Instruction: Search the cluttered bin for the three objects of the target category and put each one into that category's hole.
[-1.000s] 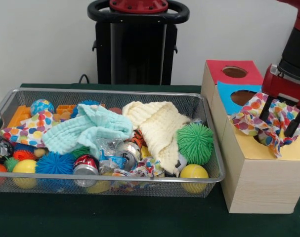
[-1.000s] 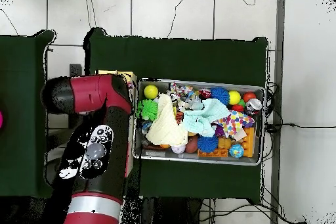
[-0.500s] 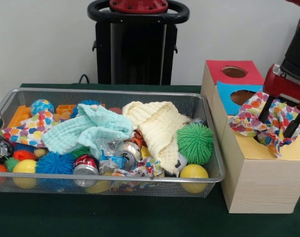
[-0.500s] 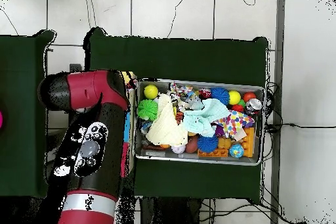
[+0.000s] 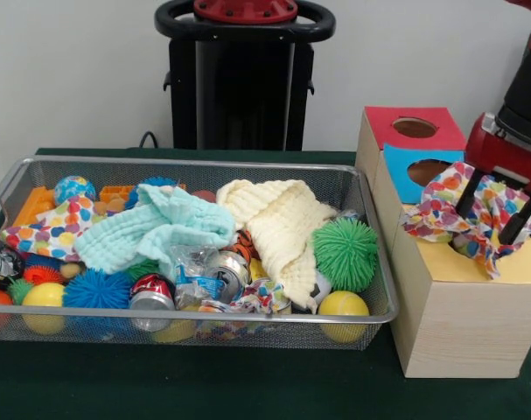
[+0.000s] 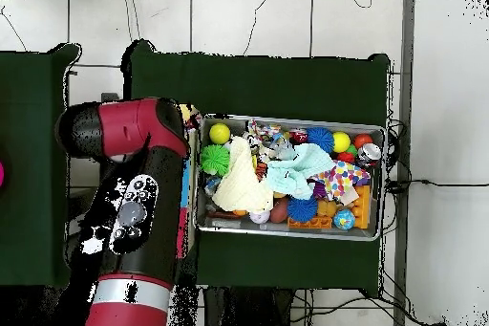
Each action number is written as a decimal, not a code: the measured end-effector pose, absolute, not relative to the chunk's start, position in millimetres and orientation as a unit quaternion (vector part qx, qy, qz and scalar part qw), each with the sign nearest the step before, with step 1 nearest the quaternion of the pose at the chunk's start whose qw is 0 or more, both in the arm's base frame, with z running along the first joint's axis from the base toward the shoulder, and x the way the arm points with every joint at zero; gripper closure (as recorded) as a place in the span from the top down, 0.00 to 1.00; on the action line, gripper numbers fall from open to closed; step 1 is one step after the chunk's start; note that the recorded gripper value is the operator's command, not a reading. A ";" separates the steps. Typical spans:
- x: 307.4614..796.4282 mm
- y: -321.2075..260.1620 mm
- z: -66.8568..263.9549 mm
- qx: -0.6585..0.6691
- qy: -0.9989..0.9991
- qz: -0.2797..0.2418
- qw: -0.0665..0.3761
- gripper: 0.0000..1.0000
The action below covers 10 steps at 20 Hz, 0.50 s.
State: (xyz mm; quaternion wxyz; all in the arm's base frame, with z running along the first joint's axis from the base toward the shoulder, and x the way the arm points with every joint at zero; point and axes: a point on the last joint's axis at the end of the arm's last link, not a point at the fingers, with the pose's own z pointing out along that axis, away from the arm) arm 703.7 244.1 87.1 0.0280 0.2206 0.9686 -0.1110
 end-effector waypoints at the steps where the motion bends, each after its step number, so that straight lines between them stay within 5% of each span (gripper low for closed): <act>1: 704.4 242.0 86.9 0.222 0.968 -0.111 0.028 1.00; 10: 702.0 228.5 80.5 0.231 0.966 -0.115 0.019 1.00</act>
